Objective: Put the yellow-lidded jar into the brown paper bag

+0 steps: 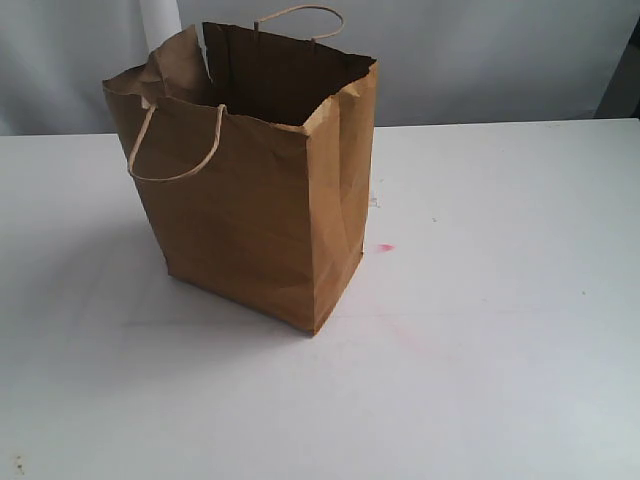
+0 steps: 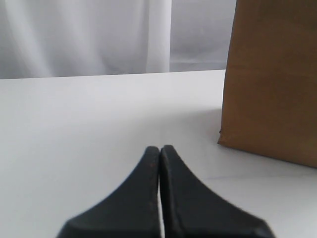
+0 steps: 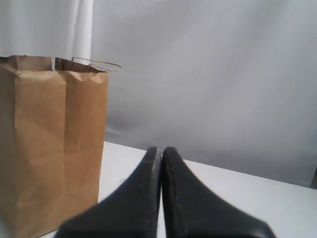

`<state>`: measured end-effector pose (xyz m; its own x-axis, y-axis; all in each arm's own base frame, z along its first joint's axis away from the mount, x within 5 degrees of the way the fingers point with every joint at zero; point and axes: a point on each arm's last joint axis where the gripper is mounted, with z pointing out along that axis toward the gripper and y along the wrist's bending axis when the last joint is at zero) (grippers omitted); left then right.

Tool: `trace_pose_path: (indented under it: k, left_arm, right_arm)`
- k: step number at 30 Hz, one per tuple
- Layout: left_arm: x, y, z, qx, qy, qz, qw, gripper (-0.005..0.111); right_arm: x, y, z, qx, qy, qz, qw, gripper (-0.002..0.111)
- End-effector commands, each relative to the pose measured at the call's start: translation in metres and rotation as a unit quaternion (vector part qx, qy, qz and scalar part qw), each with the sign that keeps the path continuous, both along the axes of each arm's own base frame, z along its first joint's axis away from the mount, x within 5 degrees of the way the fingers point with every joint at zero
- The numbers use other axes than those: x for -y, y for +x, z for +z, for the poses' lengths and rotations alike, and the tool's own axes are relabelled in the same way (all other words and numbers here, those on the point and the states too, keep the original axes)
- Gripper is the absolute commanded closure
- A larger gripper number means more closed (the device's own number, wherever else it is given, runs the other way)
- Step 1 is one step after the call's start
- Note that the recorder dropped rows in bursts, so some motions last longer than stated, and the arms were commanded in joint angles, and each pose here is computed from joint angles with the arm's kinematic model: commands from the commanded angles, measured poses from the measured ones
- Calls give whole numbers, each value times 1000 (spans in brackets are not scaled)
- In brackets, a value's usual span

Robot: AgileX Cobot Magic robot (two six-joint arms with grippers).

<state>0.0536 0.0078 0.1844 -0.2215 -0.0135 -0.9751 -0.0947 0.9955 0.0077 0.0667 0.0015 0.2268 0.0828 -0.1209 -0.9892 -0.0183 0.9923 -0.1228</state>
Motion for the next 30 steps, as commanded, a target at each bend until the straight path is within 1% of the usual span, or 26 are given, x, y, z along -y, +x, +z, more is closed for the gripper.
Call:
trace_pose_path:
  k: [1, 2, 4, 30]
  left_arm:
    - [0, 0, 1, 5, -4, -2, 1000, 106]
    - [0, 0, 1, 5, -4, -2, 1000, 106]
    - [0, 0, 1, 5, -4, -2, 1000, 106]
    - [0, 0, 1, 5, -4, -2, 1000, 106]
  right_arm:
    - [1, -2, -10, 7, -15, -7, 1000, 108]
    - [0, -1, -12, -7, -16, -4, 1000, 108]
    - [0, -1, -13, -12, -13, -3, 1000, 108]
    - [0, -1, -13, -12, -10, -3, 1000, 108]
